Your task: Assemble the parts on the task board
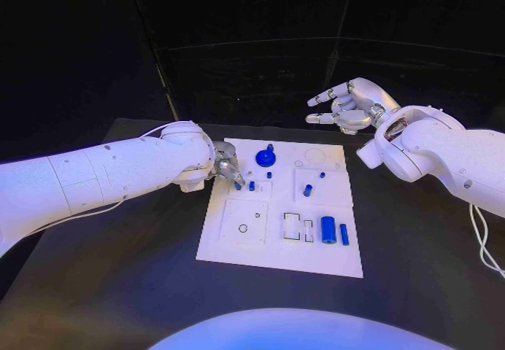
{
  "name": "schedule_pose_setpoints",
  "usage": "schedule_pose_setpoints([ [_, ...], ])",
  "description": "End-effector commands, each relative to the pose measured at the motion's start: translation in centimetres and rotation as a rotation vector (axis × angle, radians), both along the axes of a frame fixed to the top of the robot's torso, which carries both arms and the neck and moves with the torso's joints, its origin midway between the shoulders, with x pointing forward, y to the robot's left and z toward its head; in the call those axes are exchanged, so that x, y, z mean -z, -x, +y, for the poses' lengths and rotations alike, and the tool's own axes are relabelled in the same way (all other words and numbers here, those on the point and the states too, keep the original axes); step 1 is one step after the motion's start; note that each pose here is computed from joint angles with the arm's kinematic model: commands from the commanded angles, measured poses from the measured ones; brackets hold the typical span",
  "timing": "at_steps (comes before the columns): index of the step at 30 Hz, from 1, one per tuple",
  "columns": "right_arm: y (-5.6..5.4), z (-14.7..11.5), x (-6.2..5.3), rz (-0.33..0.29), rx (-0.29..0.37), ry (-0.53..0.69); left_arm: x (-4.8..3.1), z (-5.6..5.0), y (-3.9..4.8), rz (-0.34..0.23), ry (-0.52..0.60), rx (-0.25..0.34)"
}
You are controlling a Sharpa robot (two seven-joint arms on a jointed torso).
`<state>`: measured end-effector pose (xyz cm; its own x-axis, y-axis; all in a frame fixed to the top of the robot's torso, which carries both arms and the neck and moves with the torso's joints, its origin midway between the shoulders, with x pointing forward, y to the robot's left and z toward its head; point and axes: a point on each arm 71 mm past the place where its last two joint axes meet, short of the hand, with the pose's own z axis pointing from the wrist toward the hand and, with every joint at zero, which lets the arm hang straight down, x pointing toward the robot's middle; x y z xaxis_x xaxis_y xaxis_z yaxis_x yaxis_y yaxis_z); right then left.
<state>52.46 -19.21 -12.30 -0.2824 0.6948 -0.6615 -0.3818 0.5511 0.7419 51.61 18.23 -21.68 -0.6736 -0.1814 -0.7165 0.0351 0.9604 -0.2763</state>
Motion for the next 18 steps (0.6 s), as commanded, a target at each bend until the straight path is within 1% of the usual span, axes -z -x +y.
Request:
schedule_pose_setpoints([
  [1, 0.03, 0.08, -0.14, -0.003, -0.008, -0.004, 0.15, 0.06, 0.09, 0.003, -0.032, 0.015],
  [11, 0.0, 0.06, -0.13, -0.003, -0.008, -0.003, 0.05, 0.38, 0.08, -0.013, -0.043, 0.013],
  [18, 0.0, 0.08, -0.13, -0.003, -0.008, -0.003, 0.03, 0.35, 0.13, -0.013, -0.045, 0.015],
])
